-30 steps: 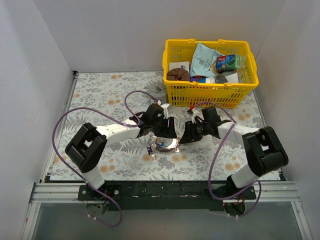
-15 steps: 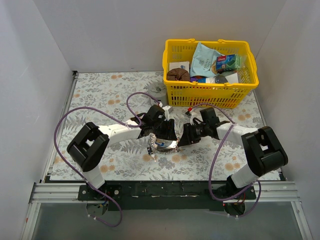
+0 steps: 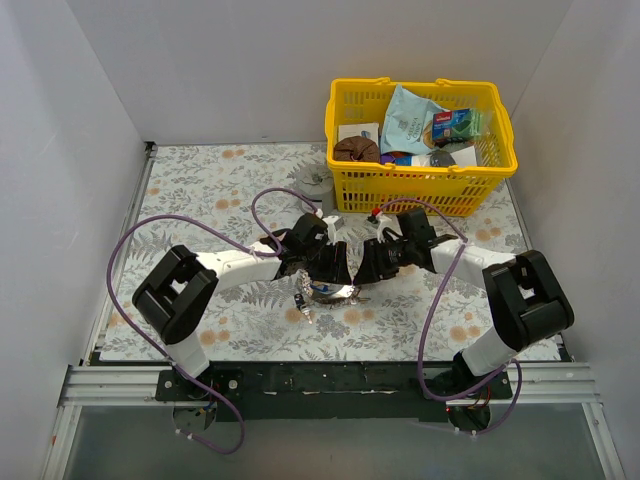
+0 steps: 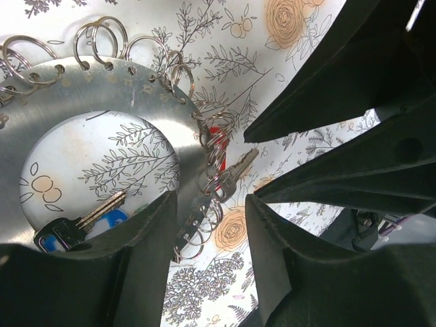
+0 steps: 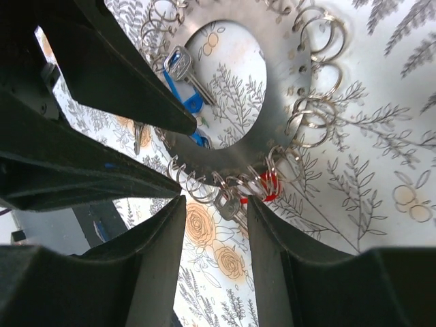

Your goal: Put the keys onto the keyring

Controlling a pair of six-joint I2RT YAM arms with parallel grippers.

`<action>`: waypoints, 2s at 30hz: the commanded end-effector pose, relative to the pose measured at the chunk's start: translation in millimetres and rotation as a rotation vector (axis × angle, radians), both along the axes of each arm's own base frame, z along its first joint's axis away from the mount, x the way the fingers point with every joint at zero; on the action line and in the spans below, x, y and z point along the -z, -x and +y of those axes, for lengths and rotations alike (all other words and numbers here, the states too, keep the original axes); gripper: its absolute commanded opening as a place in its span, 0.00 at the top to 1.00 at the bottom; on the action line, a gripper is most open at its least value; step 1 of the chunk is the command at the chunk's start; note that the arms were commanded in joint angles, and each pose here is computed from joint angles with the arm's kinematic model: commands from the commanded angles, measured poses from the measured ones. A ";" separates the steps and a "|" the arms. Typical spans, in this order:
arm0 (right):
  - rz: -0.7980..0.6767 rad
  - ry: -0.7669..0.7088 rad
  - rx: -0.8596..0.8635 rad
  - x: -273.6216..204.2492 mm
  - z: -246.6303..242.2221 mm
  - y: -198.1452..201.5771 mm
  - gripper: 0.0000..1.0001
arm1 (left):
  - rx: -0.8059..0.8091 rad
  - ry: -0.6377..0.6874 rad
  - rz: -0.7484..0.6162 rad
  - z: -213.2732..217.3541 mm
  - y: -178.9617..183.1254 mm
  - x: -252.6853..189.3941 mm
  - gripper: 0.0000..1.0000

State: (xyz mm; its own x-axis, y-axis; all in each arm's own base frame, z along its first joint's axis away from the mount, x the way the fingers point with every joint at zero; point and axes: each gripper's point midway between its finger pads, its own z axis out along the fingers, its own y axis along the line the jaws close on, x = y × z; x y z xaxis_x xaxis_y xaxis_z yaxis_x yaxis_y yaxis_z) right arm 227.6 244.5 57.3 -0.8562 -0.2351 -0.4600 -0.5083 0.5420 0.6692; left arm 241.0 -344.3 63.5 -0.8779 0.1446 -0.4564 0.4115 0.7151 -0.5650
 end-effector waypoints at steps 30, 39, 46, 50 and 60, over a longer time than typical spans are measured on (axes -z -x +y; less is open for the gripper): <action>0.039 0.046 0.048 2.3 -5.8 -33.5 0.52 | -0.179 0.157 0.076 34.4 -50.6 -30.5 0.48; 0.039 0.044 0.008 2.1 7.8 -23.7 0.52 | -0.202 0.141 0.078 40.6 -46.9 -26.7 0.48; 0.023 0.075 -0.041 5.4 13.8 -15.9 0.52 | -0.215 0.141 0.075 41.9 -47.5 -26.6 0.48; -0.007 0.115 -0.060 7.3 18.0 -10.2 0.52 | -0.222 0.141 0.072 42.8 -48.7 -27.2 0.48; -0.111 0.236 -0.077 5.4 20.8 -10.2 0.53 | -0.224 0.138 0.081 43.7 -46.7 -23.1 0.48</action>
State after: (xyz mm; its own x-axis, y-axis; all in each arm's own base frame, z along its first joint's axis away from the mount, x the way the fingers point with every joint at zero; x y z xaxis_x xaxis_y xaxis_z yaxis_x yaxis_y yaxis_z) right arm 226.9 262.9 35.1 -0.8310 -0.3784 -0.4077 -0.5546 0.6203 0.5547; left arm 284.9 -302.2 70.1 -0.9336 -0.0967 -0.3450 0.1779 0.7107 -0.6807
